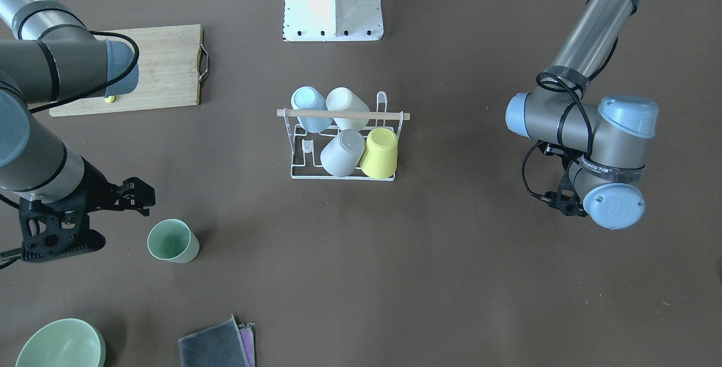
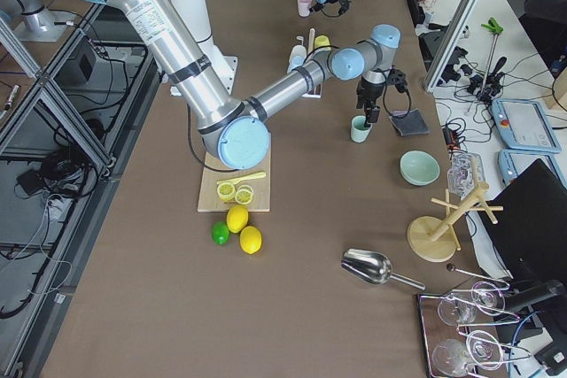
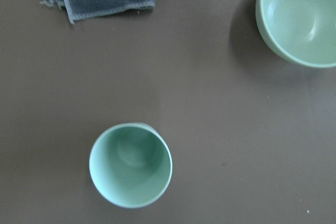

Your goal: Place cup on cup holder

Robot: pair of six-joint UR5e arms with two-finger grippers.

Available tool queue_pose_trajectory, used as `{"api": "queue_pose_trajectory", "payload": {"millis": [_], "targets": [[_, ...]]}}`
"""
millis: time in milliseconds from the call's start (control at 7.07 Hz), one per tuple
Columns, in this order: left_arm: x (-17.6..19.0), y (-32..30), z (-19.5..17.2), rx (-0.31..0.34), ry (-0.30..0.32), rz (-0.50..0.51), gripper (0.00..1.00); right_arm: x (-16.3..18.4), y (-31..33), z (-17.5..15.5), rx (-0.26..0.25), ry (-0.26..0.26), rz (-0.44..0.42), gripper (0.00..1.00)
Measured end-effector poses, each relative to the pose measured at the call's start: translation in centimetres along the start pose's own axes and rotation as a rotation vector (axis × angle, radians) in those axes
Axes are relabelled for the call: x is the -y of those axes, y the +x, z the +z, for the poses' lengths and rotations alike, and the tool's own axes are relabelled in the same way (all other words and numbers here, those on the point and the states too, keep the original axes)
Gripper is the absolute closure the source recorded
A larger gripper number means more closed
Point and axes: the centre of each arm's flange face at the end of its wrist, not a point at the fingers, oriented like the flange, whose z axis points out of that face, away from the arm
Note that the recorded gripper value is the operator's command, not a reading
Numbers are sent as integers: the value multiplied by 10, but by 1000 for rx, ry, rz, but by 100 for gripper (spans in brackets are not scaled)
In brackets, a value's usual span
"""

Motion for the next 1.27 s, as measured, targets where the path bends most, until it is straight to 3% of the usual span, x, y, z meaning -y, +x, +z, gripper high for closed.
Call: {"api": "queue_pose_trajectory", "payload": {"millis": [283, 707, 990, 1132, 1273], "targets": [[2, 5, 13, 11, -45, 15, 2, 56, 4, 2, -8, -40, -15, 0], [9, 16, 34, 46, -98, 32, 3, 85, -10, 42, -9, -87, -74, 0], [9, 13, 38, 83, -124, 31, 4, 102, -25, 60, -2, -149, -123, 0], [8, 13, 41, 88, -137, 28, 6, 110, -30, 66, -1, -179, -141, 0], [9, 16, 46, 92, -151, 29, 21, 118, -34, 73, -4, -212, -153, 0]]}}
